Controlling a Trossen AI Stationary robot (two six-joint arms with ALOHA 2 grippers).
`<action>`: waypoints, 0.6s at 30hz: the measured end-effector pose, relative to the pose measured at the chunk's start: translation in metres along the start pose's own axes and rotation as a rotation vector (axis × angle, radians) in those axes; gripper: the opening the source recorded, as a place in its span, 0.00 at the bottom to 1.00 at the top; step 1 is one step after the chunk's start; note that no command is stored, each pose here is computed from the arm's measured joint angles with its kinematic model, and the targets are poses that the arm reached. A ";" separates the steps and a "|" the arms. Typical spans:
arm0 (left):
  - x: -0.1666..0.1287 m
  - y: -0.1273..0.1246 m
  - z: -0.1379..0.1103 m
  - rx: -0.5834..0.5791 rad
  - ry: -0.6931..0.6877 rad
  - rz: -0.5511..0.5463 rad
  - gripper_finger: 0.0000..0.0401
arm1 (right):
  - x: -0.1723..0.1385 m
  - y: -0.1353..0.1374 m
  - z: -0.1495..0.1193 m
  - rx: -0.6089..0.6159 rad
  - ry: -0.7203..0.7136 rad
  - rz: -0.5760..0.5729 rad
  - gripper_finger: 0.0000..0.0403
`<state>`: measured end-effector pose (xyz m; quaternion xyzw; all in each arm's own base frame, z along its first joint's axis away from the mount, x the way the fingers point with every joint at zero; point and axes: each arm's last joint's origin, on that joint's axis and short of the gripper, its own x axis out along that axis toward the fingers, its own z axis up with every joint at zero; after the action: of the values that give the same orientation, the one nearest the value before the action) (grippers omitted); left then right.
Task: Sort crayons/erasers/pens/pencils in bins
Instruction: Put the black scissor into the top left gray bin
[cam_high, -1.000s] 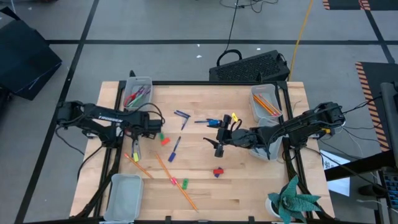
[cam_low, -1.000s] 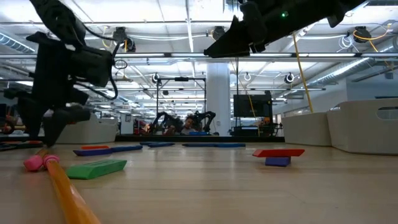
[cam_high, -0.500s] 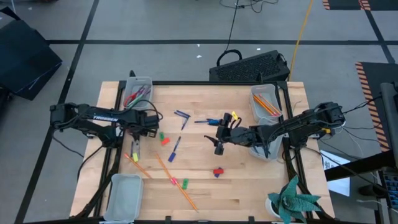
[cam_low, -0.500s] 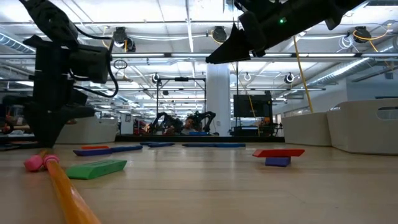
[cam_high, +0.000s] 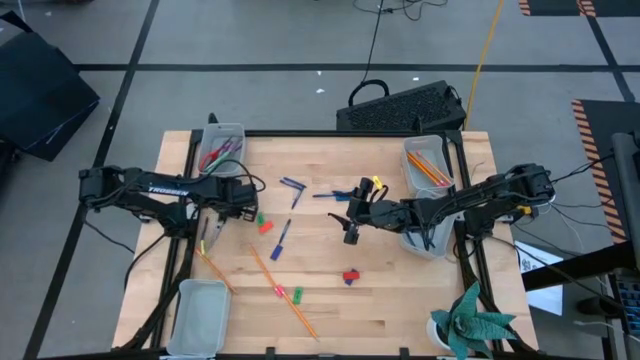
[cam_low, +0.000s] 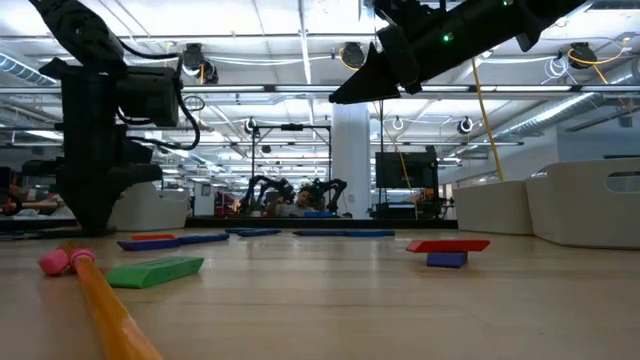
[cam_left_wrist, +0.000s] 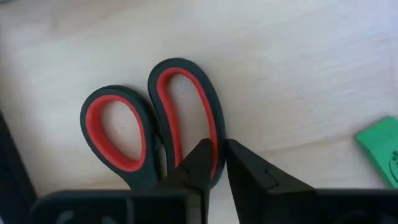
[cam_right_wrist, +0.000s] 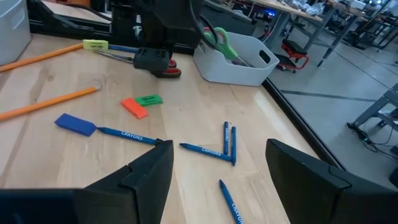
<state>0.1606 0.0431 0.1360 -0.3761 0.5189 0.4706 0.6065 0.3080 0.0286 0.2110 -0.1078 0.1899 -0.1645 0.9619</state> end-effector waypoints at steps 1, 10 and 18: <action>0.000 -0.001 0.000 0.014 -0.005 -0.010 0.12 | 0.000 0.000 0.000 -0.001 0.000 -0.001 0.61; -0.002 -0.018 0.010 0.099 -0.089 -0.199 0.05 | 0.001 -0.002 0.000 -0.013 0.001 -0.006 0.61; -0.009 -0.033 0.019 0.170 -0.200 -0.345 0.04 | 0.001 -0.002 0.000 -0.010 -0.005 -0.007 0.61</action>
<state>0.1975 0.0505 0.1471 -0.3583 0.4220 0.3494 0.7560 0.3085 0.0264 0.2117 -0.1135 0.1879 -0.1666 0.9613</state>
